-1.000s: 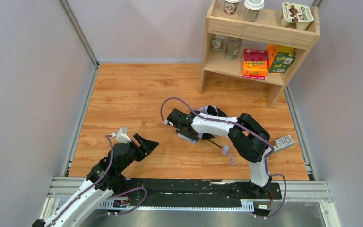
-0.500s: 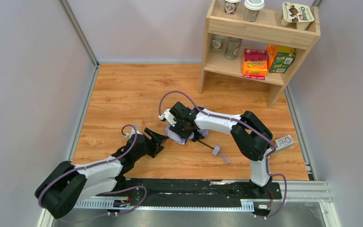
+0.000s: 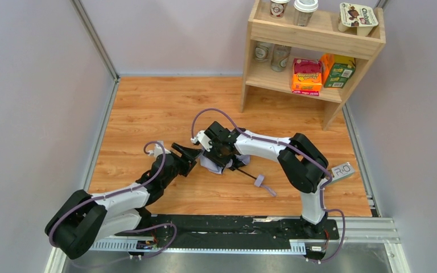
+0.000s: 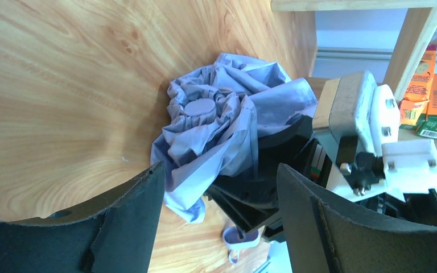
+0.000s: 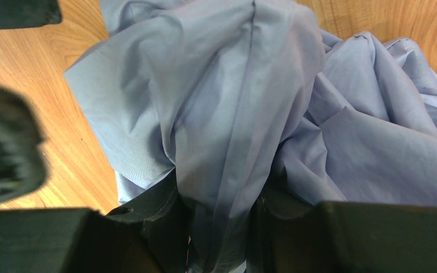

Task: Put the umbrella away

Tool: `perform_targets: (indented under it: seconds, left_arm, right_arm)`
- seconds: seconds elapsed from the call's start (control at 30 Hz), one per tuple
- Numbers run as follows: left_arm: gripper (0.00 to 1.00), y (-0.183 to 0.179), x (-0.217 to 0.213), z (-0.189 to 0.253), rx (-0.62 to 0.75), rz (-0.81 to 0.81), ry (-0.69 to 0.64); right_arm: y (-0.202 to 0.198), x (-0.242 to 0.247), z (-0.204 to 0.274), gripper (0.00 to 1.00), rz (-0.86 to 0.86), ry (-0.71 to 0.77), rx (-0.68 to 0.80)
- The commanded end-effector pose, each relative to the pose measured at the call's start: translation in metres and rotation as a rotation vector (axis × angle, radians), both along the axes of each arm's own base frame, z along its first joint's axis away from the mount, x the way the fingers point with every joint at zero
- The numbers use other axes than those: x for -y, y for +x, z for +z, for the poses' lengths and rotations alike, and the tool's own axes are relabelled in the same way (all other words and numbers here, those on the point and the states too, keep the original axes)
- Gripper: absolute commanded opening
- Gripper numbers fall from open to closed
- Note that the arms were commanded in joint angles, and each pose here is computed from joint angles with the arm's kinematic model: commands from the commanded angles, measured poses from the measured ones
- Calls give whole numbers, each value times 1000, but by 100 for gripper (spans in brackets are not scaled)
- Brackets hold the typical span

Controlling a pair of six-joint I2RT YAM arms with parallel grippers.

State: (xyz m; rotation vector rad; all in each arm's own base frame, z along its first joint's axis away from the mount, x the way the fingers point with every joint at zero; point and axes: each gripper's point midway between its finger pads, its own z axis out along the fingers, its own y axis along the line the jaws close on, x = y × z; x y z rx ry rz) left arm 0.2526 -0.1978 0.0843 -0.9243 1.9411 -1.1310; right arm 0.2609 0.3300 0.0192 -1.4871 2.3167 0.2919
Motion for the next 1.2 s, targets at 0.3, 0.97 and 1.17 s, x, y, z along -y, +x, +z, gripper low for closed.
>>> perform_targets:
  seconds: [0.3, 0.97, 1.17]
  left_arm:
    - [79, 44, 28, 6, 129, -45, 13]
    - [26, 53, 50, -37, 118, -120, -10]
    - [0, 39, 45, -42, 79, -132, -46]
  right_arm:
    - [-61, 9, -51, 0, 55, -55, -284]
    - [-46, 6, -41, 0, 40, -58, -183]
    - [-38, 22, -19, 41, -109, -66, -94]
